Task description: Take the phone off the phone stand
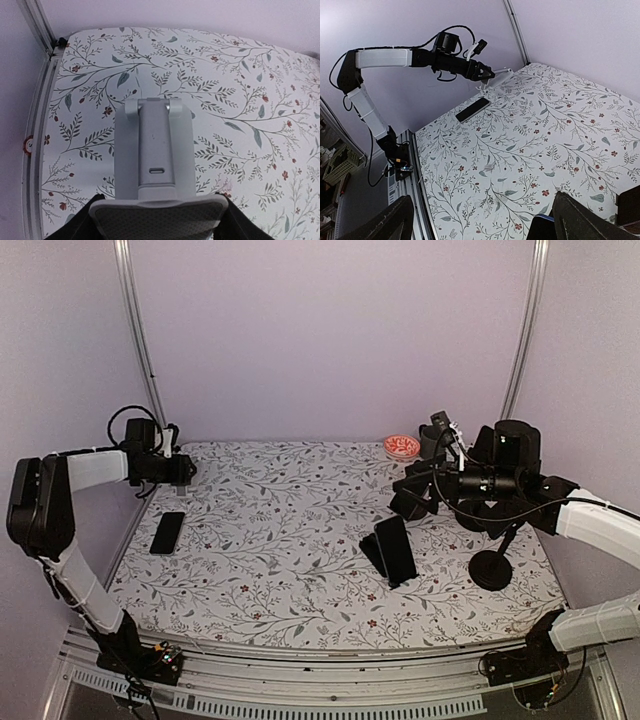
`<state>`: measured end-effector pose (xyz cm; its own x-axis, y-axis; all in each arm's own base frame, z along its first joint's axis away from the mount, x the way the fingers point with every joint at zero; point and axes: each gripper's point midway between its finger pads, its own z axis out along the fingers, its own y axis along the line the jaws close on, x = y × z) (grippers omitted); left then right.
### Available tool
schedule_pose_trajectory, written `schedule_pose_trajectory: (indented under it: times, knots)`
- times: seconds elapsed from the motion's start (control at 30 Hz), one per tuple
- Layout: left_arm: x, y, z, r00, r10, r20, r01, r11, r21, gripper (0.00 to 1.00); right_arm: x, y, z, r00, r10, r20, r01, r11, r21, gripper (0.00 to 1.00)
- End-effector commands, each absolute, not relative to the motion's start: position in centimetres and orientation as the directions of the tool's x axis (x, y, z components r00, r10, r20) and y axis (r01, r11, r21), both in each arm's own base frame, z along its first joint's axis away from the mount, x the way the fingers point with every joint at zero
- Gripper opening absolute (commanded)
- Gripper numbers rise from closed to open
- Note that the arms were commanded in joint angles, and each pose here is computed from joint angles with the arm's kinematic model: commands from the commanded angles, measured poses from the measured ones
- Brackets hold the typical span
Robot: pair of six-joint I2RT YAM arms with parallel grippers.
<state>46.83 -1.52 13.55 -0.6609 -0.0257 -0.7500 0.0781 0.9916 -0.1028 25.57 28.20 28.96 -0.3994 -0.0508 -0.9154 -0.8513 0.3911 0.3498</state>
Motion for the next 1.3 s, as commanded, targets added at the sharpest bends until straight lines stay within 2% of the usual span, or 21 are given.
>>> schedule_pose_trajectory:
  times: [0.0,0.6,0.83,0.97,1.03,1.23,1.27]
  knots:
    - [49.2,0.0,13.7,-0.641,0.005,-0.768,0.096,0.993,-0.073,0.45,25.8,28.4,28.3,-0.410,-0.049,-0.911,-0.850,0.382,0.362,0.99]
    - [53.0,4.5,6.9,-0.717,0.004,-0.697,0.040,0.999,-0.035,0.42,26.3,28.8,27.0,-0.431,-0.066,-0.900,-0.845,0.381,0.376,0.99]
    - [53.3,4.8,5.1,-0.741,0.010,-0.671,0.040,0.999,-0.030,0.44,26.5,28.9,26.9,-0.432,-0.071,-0.899,-0.845,0.382,0.376,0.99]
    - [53.1,5.0,3.9,-0.768,0.003,-0.640,0.035,0.999,-0.036,0.54,26.6,28.9,26.8,-0.433,-0.074,-0.898,-0.844,0.383,0.375,0.99]
    - [53.0,5.0,3.6,-0.779,-0.008,-0.627,0.025,0.999,-0.044,0.68,26.6,29.0,26.9,-0.430,-0.074,-0.900,-0.845,0.383,0.373,0.99]
    - [52.9,4.7,5.0,-0.772,-0.035,-0.634,0.012,0.998,-0.069,0.89,26.5,28.9,27.1,-0.428,-0.075,-0.901,-0.846,0.383,0.370,0.99]
    - [52.9,4.7,5.4,-0.769,-0.038,-0.638,0.011,0.997,-0.073,0.97,26.4,28.8,27.1,-0.429,-0.075,-0.900,-0.846,0.383,0.371,0.99]
